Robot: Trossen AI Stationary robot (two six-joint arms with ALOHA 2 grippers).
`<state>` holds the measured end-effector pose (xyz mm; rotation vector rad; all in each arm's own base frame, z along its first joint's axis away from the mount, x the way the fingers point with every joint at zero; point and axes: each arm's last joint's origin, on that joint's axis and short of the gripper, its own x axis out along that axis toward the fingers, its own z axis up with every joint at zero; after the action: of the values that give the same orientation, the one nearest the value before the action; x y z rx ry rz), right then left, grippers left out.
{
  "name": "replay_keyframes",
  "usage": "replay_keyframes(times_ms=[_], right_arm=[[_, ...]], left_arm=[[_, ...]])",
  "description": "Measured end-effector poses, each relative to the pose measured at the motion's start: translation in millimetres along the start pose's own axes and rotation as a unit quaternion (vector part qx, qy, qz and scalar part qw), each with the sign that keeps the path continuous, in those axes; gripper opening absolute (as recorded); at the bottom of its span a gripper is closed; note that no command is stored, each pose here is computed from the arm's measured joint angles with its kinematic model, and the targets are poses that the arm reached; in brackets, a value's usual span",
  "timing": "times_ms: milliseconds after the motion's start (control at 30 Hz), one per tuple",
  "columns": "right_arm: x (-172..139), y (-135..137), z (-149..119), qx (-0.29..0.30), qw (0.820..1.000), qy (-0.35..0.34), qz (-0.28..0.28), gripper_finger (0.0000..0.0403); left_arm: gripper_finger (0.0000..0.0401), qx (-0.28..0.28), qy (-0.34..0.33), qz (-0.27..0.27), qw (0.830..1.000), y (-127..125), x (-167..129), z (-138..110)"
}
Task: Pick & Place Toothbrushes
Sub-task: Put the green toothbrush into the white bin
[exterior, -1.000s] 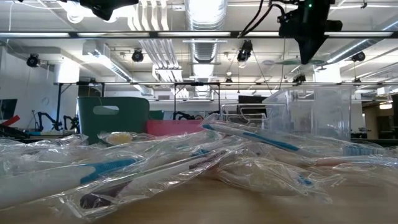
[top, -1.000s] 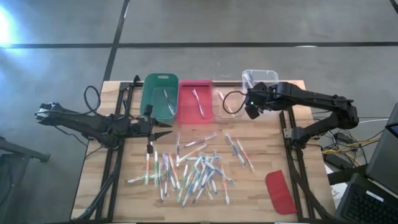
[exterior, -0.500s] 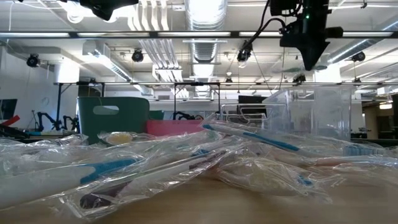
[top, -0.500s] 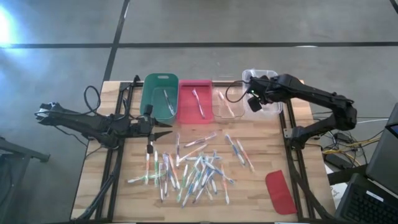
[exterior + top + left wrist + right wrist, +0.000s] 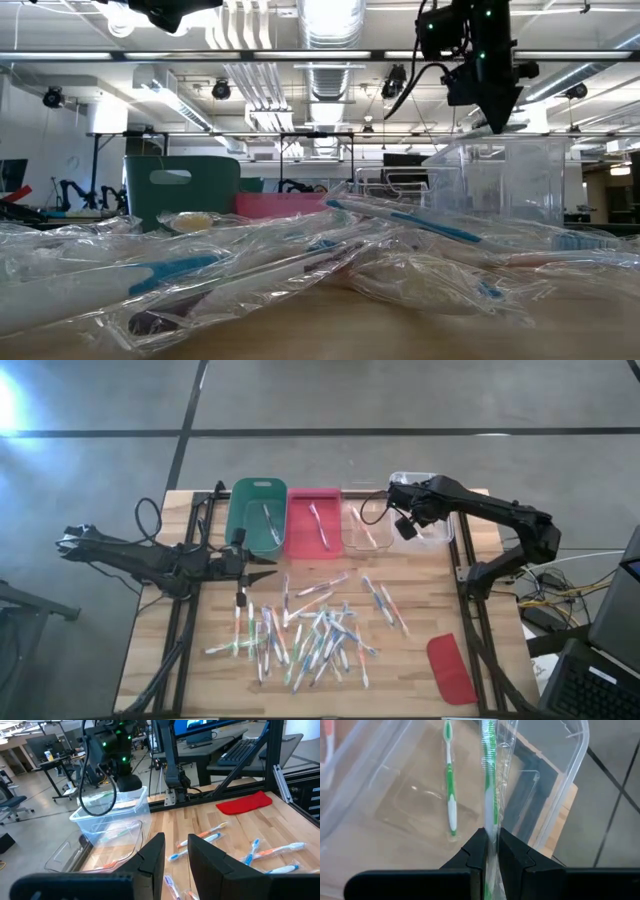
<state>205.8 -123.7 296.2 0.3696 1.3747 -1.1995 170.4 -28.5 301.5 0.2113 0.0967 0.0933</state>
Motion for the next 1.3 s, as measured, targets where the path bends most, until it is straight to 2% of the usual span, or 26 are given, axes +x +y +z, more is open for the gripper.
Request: replay_keyframes(times_ms=[467, 967, 1300], right_arm=[[27, -4, 5, 0.001, 0.998, 0.056, -0.017, 0.0028], [63, 6, 0, -0.011, 0.999, 0.047, 0.001, 0.0028], [68, 4, 1, -0.003, 0.999, 0.044, -0.005, 0.0029]], left_arm=[[0.009, 0.0, 0.0, 0.0, 1.0, 0, 0, 0], [0.009, 0.0, 0.0, 0.0, 1.0, 0, 0, 0], [0.009, 0.0, 0.0, 0.0, 1.0, 0, 0, 0]])
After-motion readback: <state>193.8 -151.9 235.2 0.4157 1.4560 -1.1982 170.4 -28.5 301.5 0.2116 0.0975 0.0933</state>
